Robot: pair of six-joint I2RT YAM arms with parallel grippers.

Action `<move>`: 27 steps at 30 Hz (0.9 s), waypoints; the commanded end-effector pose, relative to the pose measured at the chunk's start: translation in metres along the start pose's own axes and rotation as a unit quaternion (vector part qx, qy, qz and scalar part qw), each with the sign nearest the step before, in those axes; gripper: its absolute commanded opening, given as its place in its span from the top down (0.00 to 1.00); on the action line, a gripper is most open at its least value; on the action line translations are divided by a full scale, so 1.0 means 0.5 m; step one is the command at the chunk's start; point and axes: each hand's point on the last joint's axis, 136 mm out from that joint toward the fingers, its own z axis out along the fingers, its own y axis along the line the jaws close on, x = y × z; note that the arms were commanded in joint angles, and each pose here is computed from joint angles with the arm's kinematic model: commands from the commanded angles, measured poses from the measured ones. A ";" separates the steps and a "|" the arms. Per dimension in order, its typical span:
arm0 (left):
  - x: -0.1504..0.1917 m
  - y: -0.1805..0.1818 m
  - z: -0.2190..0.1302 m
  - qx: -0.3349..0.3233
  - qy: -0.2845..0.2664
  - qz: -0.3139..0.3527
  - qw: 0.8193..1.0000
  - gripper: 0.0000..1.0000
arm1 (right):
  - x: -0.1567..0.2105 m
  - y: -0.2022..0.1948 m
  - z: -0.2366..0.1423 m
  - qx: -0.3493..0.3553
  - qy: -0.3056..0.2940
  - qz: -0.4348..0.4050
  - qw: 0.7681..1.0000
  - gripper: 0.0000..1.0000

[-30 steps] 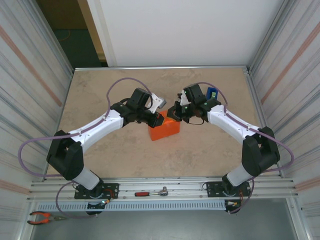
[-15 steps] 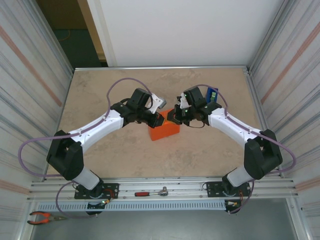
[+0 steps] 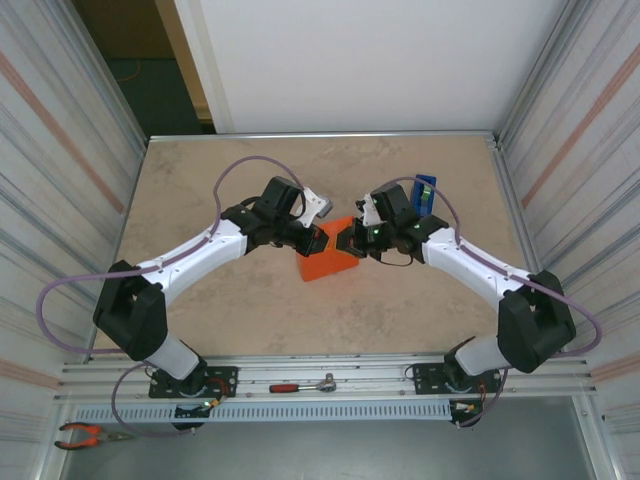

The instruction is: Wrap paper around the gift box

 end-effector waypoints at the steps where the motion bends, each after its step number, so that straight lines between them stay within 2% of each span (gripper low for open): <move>1: 0.099 0.051 0.037 -0.041 0.081 -0.028 0.996 1.00 | 0.036 -0.036 -0.001 0.027 0.020 0.024 0.999 1.00; 13: 0.101 0.053 0.037 -0.041 0.082 -0.027 0.995 1.00 | 0.038 -0.023 -0.012 0.014 0.007 0.023 1.000 1.00; 20: 0.101 0.051 0.037 -0.040 0.082 -0.027 0.995 1.00 | 0.037 -0.026 -0.001 0.016 0.009 0.026 1.000 1.00; 27: 0.102 0.052 0.039 -0.039 0.083 -0.029 0.995 1.00 | 0.017 -0.023 0.016 0.009 -0.014 0.032 0.999 1.00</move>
